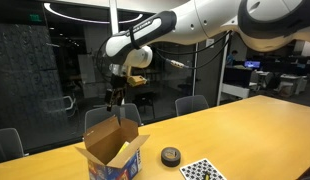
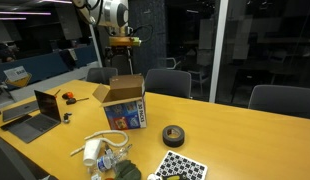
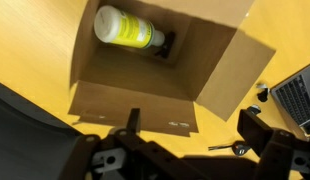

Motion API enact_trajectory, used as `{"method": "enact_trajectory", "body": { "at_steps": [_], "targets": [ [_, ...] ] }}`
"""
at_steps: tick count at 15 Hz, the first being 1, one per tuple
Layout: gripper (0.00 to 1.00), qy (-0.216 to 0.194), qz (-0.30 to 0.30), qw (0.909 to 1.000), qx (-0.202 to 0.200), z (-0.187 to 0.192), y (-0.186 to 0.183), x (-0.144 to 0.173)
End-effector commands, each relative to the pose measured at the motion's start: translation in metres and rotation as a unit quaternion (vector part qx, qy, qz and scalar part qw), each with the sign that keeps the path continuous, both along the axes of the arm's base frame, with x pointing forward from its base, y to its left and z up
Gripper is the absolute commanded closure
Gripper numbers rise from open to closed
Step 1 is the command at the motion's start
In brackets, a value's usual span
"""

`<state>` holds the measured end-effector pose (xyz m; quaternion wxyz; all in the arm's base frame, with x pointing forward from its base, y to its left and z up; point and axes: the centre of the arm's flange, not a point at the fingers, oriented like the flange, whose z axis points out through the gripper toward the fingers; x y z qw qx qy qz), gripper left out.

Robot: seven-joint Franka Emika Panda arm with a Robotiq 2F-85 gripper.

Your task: Put the bottle in the box

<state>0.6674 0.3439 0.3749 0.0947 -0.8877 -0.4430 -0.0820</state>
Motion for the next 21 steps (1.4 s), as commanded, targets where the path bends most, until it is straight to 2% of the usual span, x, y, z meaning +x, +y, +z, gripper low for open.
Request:
{"method": "enact_trajectory", "body": {
  "at_steps": [1, 3, 6, 11, 15, 18, 19, 20, 21],
  "targets": [
    [0.00, -0.005, -0.025, 0.9970, -0.073, 0.043, -0.023, -0.012],
    [0.00, -0.011, -0.047, 0.9914, -0.122, 0.062, -0.046, -0.024],
    [0.00, -0.024, -0.105, 0.9782, -0.177, 0.095, -0.095, -0.061],
    [0.00, -0.015, -0.235, 0.9478, -0.215, 0.119, -0.164, -0.116],
    [0.00, 0.028, -0.334, 0.9109, -0.241, 0.109, -0.213, -0.169],
    [0.00, 0.081, -0.400, 0.8758, -0.258, 0.086, -0.241, -0.217],
    [0.00, 0.106, -0.418, 0.8669, -0.250, 0.082, -0.250, -0.235],
    [0.00, 0.133, -0.424, 0.8665, -0.227, 0.081, -0.258, -0.254],
    [0.00, 0.150, -0.435, 0.8624, -0.210, 0.083, -0.264, -0.272]
  ]
}}
